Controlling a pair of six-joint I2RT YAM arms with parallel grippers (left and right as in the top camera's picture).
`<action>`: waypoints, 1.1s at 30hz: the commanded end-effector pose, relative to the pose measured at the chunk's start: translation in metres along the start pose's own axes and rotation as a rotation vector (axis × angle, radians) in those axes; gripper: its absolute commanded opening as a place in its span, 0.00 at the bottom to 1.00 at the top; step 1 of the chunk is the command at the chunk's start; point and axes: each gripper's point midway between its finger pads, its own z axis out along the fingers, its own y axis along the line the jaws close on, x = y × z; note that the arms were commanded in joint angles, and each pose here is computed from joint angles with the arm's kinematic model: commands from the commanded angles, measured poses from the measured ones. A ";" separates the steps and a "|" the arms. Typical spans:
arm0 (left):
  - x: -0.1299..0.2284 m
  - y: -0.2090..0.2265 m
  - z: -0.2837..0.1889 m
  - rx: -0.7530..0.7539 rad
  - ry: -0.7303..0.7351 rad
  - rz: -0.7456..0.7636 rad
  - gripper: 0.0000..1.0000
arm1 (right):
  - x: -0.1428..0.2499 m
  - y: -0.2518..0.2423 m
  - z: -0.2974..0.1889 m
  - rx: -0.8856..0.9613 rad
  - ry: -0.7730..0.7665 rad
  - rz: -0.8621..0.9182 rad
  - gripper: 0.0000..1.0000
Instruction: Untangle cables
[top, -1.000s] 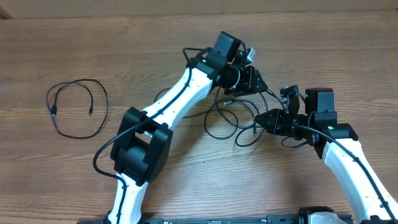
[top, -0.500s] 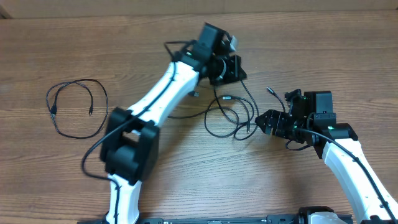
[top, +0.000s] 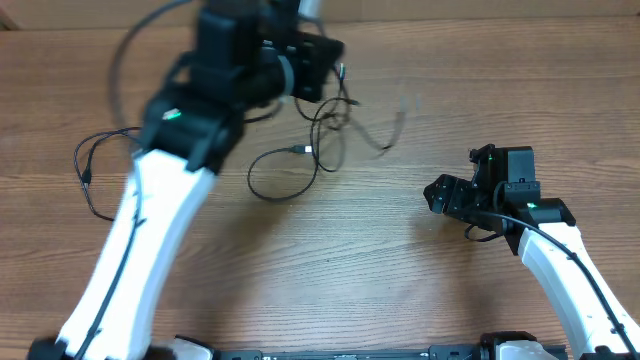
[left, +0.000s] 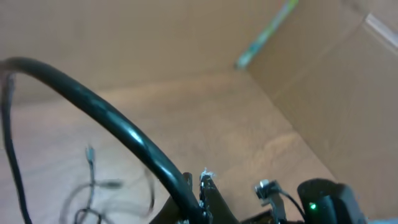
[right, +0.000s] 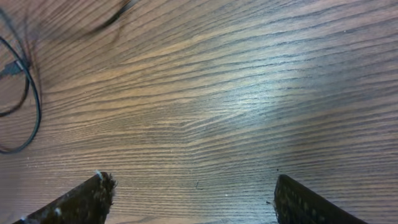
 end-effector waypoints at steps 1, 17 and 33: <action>-0.033 -0.014 -0.056 0.084 -0.110 0.055 0.04 | -0.003 0.000 0.000 0.010 -0.009 0.003 0.80; -0.055 -0.090 -0.151 0.753 -0.033 0.107 0.04 | -0.003 0.047 -0.006 -0.256 0.009 -0.070 0.86; -0.040 -0.122 -0.102 0.895 0.033 0.137 0.04 | 0.006 0.123 -0.024 -0.584 0.014 -0.260 0.82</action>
